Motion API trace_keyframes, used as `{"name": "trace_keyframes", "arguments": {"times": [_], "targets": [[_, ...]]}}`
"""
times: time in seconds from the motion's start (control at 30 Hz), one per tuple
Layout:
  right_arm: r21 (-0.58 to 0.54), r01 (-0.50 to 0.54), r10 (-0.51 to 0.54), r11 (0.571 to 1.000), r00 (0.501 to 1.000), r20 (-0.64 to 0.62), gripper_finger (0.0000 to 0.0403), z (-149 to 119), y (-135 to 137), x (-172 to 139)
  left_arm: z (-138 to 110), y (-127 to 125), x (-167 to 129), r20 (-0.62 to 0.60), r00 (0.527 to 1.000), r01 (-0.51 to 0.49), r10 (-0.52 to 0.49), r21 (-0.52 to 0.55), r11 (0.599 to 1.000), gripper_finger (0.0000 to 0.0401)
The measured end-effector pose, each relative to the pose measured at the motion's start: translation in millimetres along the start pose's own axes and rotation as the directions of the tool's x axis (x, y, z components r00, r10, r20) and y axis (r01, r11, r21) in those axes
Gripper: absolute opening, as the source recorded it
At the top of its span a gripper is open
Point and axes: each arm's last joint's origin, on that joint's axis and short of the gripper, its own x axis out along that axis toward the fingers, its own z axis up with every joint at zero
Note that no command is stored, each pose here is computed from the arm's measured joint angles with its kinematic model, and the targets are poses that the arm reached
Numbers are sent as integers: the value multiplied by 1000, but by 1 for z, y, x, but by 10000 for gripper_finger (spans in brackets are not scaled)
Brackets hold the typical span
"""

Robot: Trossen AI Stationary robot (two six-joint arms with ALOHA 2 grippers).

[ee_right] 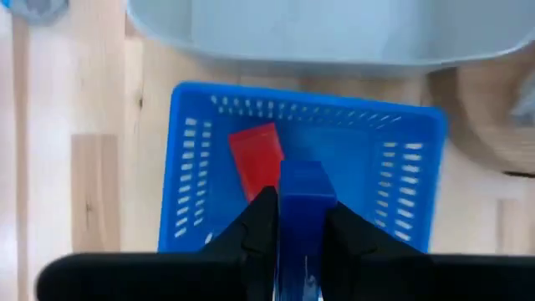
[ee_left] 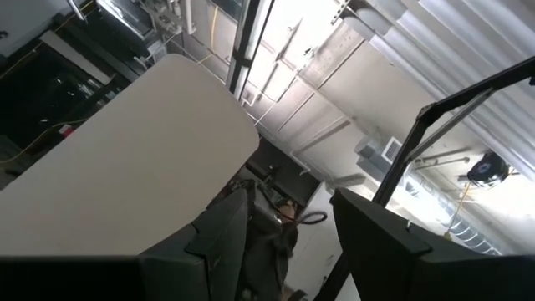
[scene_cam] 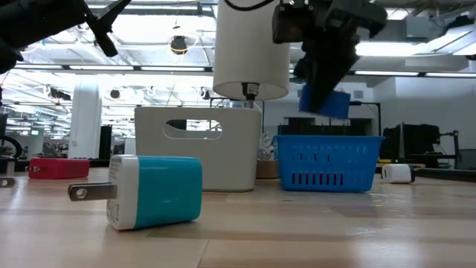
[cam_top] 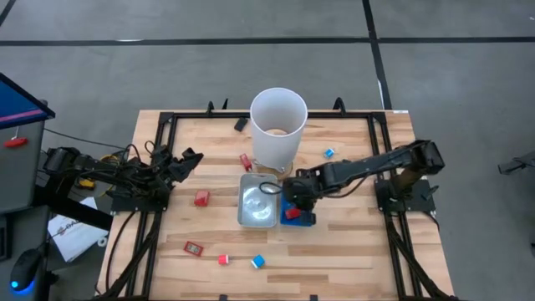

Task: Pick & Place Office items
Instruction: Put the blue digital clock into the blue bin

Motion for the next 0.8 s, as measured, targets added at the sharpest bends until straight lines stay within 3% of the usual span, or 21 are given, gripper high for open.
{"name": "trace_keyframes", "arguments": {"times": [0.37, 0.8], "targets": [[-50, -5, 2, 999, 997, -74, 47, 2, 23, 48, -1, 1, 0, -12, 1000, -7, 7, 2, 1000, 176], [-17, 6, -7, 1000, 999, -46, 55, 5, 24, 53, -2, 0, 0, -25, 1000, 13, -13, -23, 1000, 176]]}}
